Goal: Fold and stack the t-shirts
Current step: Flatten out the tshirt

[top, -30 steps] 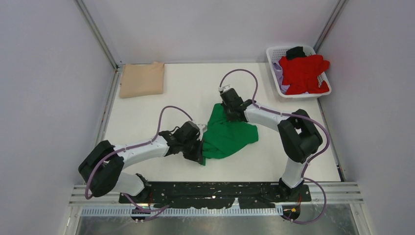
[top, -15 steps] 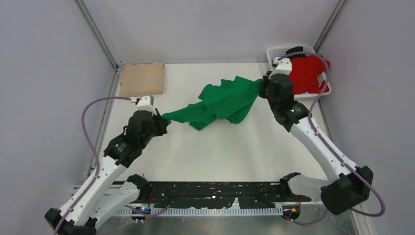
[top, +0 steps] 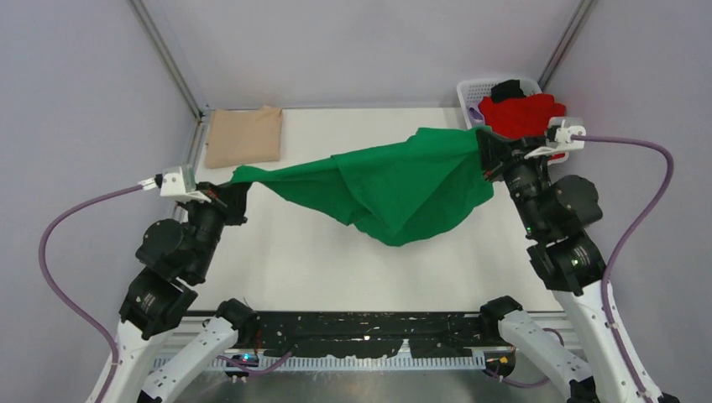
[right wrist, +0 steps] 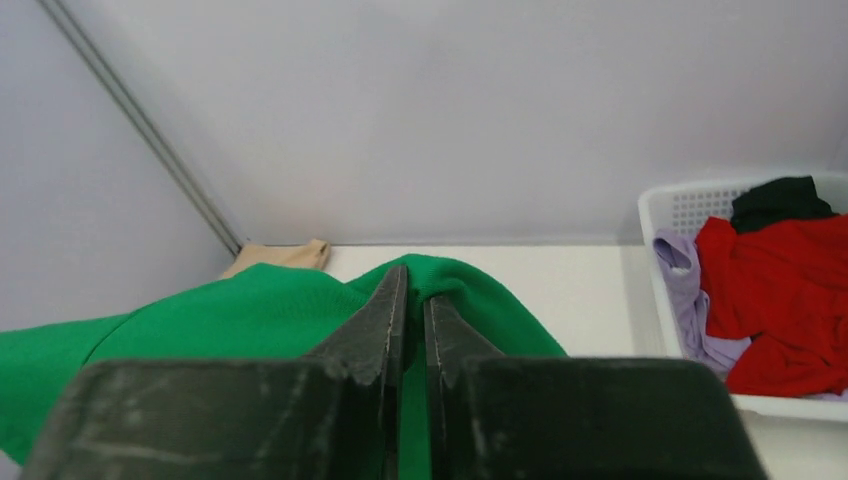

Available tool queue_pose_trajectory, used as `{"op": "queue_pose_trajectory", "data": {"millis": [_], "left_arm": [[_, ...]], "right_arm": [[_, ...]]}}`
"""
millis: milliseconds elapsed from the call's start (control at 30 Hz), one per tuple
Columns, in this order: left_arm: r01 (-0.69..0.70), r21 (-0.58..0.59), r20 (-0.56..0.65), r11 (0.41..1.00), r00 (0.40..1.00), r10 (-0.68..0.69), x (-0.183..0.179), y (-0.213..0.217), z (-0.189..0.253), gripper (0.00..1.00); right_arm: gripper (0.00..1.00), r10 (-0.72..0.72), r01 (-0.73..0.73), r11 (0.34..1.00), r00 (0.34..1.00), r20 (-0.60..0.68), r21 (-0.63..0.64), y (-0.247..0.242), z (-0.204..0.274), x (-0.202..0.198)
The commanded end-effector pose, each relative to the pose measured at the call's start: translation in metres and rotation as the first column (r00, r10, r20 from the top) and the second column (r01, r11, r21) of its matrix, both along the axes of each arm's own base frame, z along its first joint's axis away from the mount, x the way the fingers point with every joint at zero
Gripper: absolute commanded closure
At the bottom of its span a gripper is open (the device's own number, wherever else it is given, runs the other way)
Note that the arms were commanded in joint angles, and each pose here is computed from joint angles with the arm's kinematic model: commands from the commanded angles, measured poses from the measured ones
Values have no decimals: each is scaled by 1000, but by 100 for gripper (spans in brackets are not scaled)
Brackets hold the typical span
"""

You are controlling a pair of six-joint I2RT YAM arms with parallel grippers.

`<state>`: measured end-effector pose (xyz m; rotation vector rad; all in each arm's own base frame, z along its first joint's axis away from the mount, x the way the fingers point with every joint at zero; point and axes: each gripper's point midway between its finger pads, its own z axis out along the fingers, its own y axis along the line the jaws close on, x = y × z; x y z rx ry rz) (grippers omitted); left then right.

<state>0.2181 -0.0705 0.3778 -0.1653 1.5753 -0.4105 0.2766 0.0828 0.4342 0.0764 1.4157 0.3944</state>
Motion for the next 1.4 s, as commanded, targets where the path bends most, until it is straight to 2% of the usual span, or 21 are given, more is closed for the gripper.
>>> {"op": "queue_pose_trajectory", "data": {"millis": [0, 67, 200, 333, 467, 500, 567, 600, 633, 667, 733, 867, 933, 1033, 1067, 1200, 1367], "left_arm": [[-112, -66, 165, 991, 979, 122, -15, 34, 49, 100], [-122, -60, 148, 991, 980, 130, -11, 33, 43, 100], [-203, 40, 1, 978, 979, 203, 17, 31, 6, 100], [-262, 147, -181, 954, 941, 286, 52, 31, -48, 100], [-241, 163, -392, 957, 874, 287, 87, 36, -112, 97], [-245, 170, -438, 955, 849, 296, 95, 39, -127, 86], [-236, 179, -533, 955, 792, 296, 111, 42, -156, 37], [-218, 174, -578, 960, 767, 279, 117, 40, -166, 17], [-193, 167, -619, 967, 743, 255, 122, 36, -173, 3], [-175, 160, -643, 972, 728, 237, 126, 32, -176, 1], [-129, 148, -671, 981, 715, 195, 129, 23, -181, 0], [-21, 56, -655, 998, 754, 52, 121, 0, -178, 1], [91, -65, -637, 994, 763, -111, 111, -30, -178, 0], [234, -201, -601, 951, 737, -309, 98, -73, -183, 1], [284, -217, -599, 934, 716, -357, 92, -92, -186, 0], [367, -189, -647, 911, 651, -397, 94, -129, -198, 0], [351, -187, -675, 918, 633, -379, 147, -149, -209, 0]], "right_arm": [[95, -41, 33, 998, 984, 174, 49, -25, 58, -45], [95, -8, 1, 999, 989, 150, 44, -20, 52, -47], [95, 23, -23, 1000, 999, 27, 14, -9, 17, -30], [95, 8, -8, 1000, 991, -134, -2, 0, -36, 4], [94, 57, -62, 998, 940, -337, -2, 24, -113, 37], [92, 66, -72, 997, 920, -386, -1, 29, -132, 42], [75, 81, -106, 994, 852, -518, -18, 43, -180, 63], [52, 77, -104, 994, 840, -538, -20, 45, -185, 69], [43, 54, -90, 995, 803, -593, -31, 45, -205, 77], [24, 19, -56, 997, 802, -597, -43, 41, -204, 83], [2, -57, 10, 997, 785, -618, -78, 29, -212, 90], [4, -210, 165, 978, 769, -603, -131, -7, -216, 86], [5, -278, 252, 959, 746, -605, -131, -28, -224, 77], [4, -338, 364, 927, 704, -625, -92, -54, -239, 60], [4, -360, 403, 911, 668, -651, -90, -66, -257, 52], [5, -362, 450, 891, 617, -698, -64, -88, -286, 35], [4, -312, 413, 909, 590, -745, -54, -88, -306, 32]]}}
